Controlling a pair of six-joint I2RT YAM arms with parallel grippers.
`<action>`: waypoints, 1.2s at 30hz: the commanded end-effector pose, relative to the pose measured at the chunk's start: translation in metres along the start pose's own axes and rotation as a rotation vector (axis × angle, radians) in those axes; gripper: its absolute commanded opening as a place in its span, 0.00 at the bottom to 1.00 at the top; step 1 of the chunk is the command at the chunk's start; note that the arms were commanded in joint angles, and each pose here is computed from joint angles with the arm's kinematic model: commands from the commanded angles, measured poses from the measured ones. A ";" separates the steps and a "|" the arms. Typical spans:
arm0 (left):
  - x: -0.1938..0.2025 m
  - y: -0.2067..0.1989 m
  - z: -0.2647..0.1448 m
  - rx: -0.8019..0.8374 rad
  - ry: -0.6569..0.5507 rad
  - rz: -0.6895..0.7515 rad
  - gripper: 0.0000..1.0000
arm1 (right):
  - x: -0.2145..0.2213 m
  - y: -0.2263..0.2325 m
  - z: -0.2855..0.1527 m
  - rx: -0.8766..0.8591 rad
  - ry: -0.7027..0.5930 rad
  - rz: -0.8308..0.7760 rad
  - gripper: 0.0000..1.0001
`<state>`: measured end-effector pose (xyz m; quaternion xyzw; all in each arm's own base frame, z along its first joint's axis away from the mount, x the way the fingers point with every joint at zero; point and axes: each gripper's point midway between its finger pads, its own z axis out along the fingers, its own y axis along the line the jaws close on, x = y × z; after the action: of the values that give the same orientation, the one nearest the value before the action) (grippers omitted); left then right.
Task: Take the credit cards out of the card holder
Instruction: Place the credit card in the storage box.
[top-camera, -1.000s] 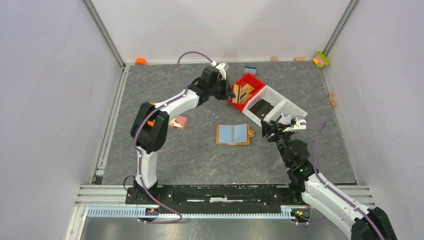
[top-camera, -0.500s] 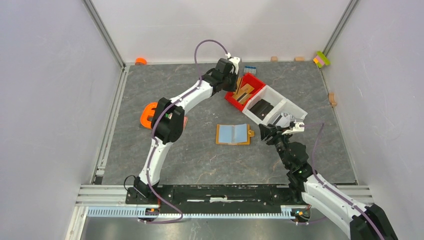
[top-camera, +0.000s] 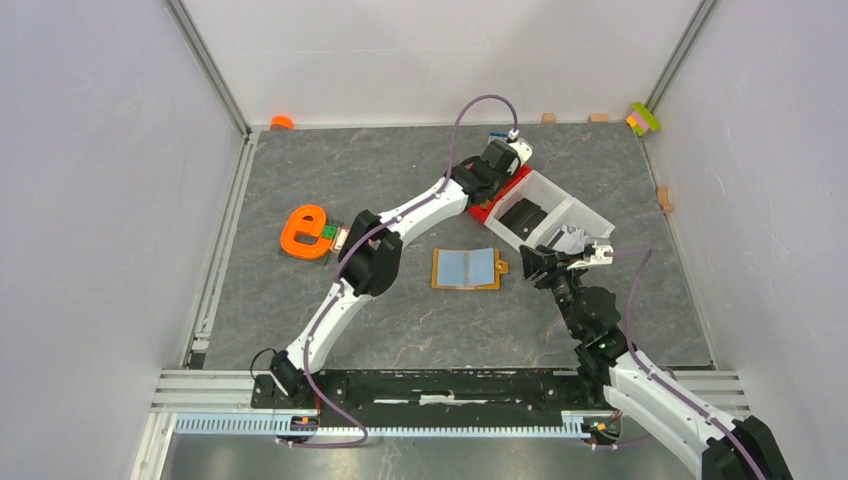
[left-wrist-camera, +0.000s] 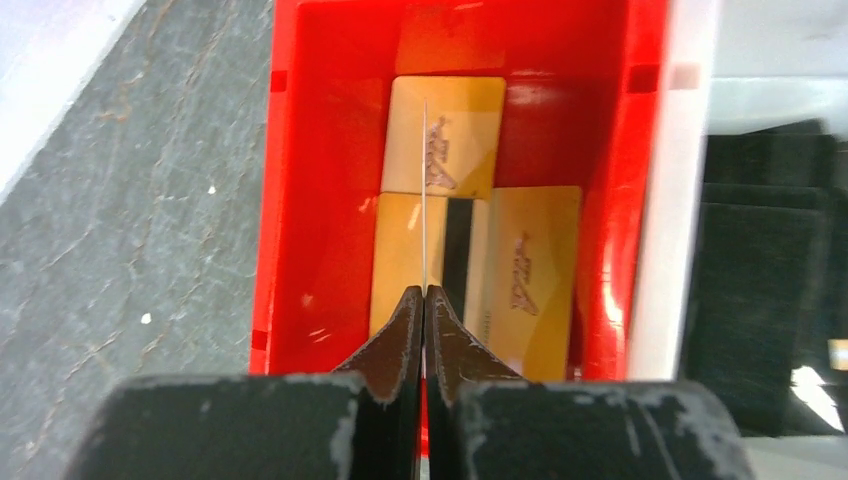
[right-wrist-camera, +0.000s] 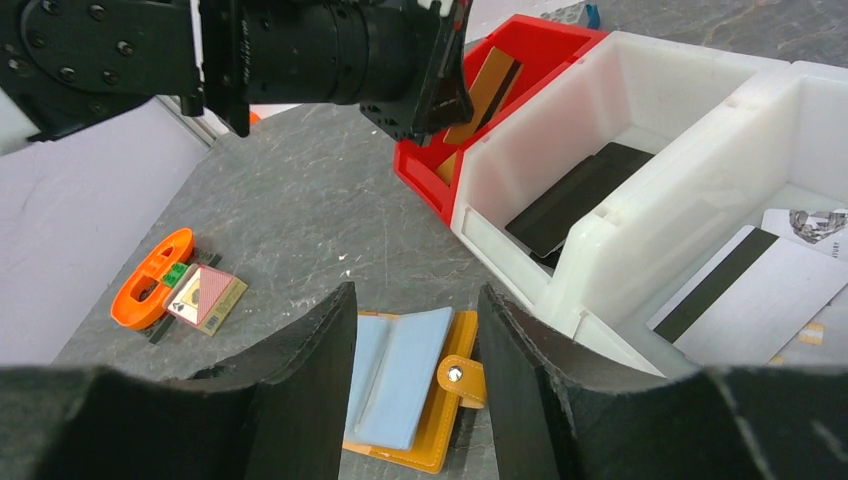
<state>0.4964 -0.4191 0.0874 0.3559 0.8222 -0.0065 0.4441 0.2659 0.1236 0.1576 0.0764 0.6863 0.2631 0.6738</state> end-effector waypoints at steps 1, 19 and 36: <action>-0.005 0.043 0.001 -0.184 0.015 0.069 0.04 | -0.013 -0.001 -0.002 0.004 -0.066 0.021 0.52; -0.022 0.037 -0.025 -0.120 -0.032 -0.044 0.46 | -0.021 -0.005 -0.004 0.024 -0.102 0.014 0.51; 0.025 -0.006 -0.176 0.129 0.044 -0.382 0.53 | 0.020 0.004 0.016 0.019 0.130 -0.026 0.82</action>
<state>0.4022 -0.3433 0.1663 0.2690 0.8698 -0.0321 0.4125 0.2705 0.1240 0.1348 0.0738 0.7198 0.2383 0.6478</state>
